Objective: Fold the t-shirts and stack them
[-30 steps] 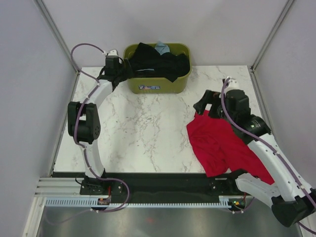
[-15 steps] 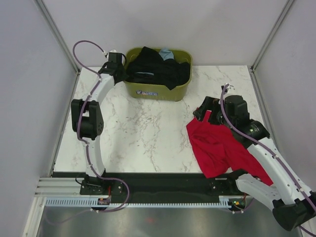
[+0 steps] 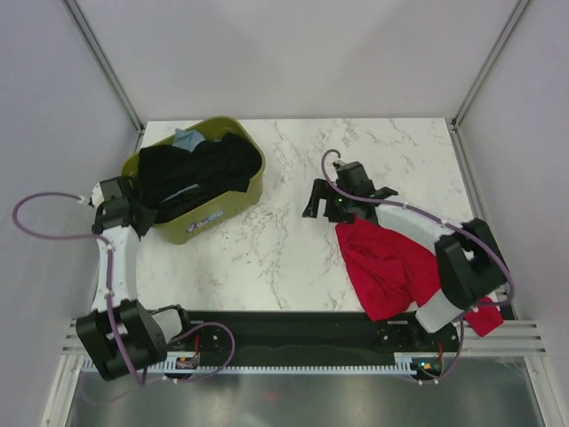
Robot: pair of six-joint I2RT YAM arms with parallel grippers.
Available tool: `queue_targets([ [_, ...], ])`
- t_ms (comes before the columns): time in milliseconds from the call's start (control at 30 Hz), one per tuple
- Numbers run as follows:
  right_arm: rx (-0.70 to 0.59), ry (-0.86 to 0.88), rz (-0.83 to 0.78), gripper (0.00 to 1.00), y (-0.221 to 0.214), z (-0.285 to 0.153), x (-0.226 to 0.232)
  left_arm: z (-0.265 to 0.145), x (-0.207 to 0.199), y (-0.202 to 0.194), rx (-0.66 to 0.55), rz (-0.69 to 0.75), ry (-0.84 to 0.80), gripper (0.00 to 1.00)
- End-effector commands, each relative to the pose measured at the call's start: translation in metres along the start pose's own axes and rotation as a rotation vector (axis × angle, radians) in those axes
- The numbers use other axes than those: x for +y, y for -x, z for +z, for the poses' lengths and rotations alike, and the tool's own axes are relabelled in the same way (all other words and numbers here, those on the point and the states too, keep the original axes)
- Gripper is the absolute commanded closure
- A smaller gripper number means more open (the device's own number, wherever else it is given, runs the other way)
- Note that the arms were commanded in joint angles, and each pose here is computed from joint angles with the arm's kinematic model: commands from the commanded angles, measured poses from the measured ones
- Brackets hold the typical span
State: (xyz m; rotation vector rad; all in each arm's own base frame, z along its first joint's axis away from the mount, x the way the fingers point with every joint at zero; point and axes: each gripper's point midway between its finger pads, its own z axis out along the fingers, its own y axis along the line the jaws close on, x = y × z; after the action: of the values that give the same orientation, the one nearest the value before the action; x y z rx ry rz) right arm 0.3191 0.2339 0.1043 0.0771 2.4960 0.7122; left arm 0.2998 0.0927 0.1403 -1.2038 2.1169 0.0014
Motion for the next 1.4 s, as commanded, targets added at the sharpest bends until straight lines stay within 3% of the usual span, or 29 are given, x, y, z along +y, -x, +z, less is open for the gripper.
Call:
queue_targets([
  [0, -0.044, 0.201, -0.005, 0.02, 0.033, 0.040, 0.067, -0.027, -0.016, -0.026, 0.068, -0.181, -0.164, 0.77],
  [33, -0.018, 0.239, -0.019, 0.02, 0.026, 0.051, 0.086, -0.030, -0.018, -0.028, 0.072, -0.179, -0.192, 0.73],
  [67, -0.021, 0.288, -0.028, 0.02, 0.029, 0.060, 0.103, -0.033, -0.021, -0.037, 0.101, -0.161, -0.226, 0.57],
  [167, 0.007, 0.443, -0.052, 0.02, 0.022, 0.083, 0.173, -0.043, -0.032, -0.049, 0.165, -0.119, -0.313, 0.47],
  [333, 0.031, 0.605, -0.077, 0.02, 0.021, 0.126, 0.266, -0.071, -0.043, -0.057, 0.180, -0.062, -0.448, 0.47],
  [600, -0.090, 0.858, -0.008, 0.02, 0.066, 0.192, 0.334, -0.067, -0.033, -0.054, 0.091, -0.020, -0.439, 0.46],
  [667, -0.189, 0.933, 0.034, 0.02, 0.089, 0.191, 0.335, -0.054, -0.034, -0.063, 0.134, -0.031, -0.447, 0.47],
  [767, -0.287, 0.810, 0.085, 0.02, 0.119, 0.213, 0.301, -0.042, -0.044, -0.068, 0.181, -0.026, -0.483, 0.50],
  [867, -0.332, 0.697, 0.006, 0.02, 0.146, 0.209, 0.273, -0.038, -0.050, -0.069, 0.173, 0.018, -0.504, 0.51],
  [1033, -0.383, 0.556, -0.068, 0.02, 0.184, 0.144, 0.214, -0.031, -0.035, -0.069, 0.124, 0.072, -0.403, 0.58],
  [1100, -0.413, 0.442, -0.105, 0.02, 0.180, 0.106, 0.189, -0.024, -0.018, -0.062, 0.064, 0.066, -0.305, 0.58],
  [1167, -0.445, 0.338, -0.163, 0.02, 0.175, 0.085, 0.167, -0.019, 0.004, -0.048, -0.045, 0.024, -0.202, 0.50],
  [1267, -0.452, 0.271, -0.186, 0.02, 0.159, 0.031, 0.148, -0.021, 0.015, -0.041, -0.147, -0.026, -0.191, 0.49],
  [1367, -0.371, 0.210, -0.174, 0.02, 0.114, 0.030, 0.112, -0.011, 0.015, -0.028, -0.252, -0.052, -0.215, 0.42],
])
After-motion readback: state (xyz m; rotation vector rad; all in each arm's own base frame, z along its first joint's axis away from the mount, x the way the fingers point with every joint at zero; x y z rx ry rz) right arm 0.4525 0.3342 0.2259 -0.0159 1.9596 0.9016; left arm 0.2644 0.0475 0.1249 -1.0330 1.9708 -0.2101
